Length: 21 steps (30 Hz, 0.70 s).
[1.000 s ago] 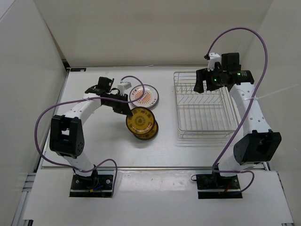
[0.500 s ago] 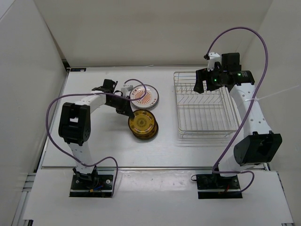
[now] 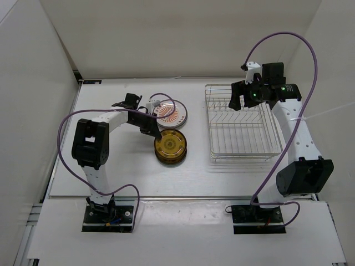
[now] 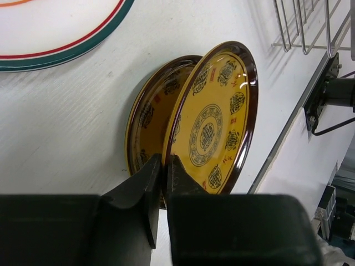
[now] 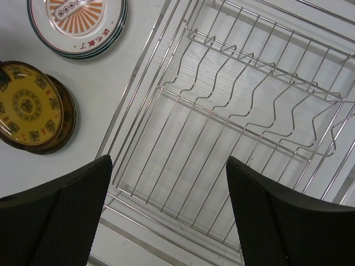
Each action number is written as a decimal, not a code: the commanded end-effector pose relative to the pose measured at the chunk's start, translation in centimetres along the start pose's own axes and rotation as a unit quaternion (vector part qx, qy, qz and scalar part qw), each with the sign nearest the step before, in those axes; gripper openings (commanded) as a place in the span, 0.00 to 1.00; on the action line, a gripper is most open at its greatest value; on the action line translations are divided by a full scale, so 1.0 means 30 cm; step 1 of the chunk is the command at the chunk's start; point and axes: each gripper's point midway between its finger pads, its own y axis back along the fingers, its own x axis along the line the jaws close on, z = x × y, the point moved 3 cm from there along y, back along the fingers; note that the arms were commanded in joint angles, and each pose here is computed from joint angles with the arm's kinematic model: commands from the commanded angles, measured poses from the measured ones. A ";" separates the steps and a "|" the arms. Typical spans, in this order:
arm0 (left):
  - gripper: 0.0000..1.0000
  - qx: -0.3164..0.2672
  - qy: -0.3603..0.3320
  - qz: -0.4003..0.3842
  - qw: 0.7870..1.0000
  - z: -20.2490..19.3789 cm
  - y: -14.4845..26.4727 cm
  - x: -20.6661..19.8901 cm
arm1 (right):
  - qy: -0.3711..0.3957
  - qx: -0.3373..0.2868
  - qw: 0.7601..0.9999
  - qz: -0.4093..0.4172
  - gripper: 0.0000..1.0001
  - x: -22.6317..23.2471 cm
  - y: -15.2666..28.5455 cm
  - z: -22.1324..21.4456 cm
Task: Unload the plates from the dish rack
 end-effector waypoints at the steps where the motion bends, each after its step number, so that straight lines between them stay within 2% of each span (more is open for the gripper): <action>1: 0.21 -0.011 -0.013 -0.024 1.000 0.017 0.003 -0.040 | 0.016 -0.024 1.000 0.006 0.86 0.023 0.041 0.023; 2: 0.24 -0.011 -0.013 -0.024 1.000 0.017 0.003 -0.040 | 0.016 -0.024 1.000 0.006 0.86 0.026 0.046 0.017; 11: 0.29 0.000 -0.012 -0.016 1.000 -0.011 -0.004 -0.040 | 0.019 -0.032 0.999 0.009 0.86 0.035 0.059 0.021; 15: 0.38 -0.002 -0.020 -0.010 1.000 -0.006 0.012 -0.051 | 0.021 -0.036 0.999 0.008 0.86 0.038 0.070 0.024; 21: 0.60 0.012 -0.063 0.022 0.998 0.000 0.026 -0.090 | 0.021 -0.038 0.999 0.017 0.86 0.050 0.074 0.020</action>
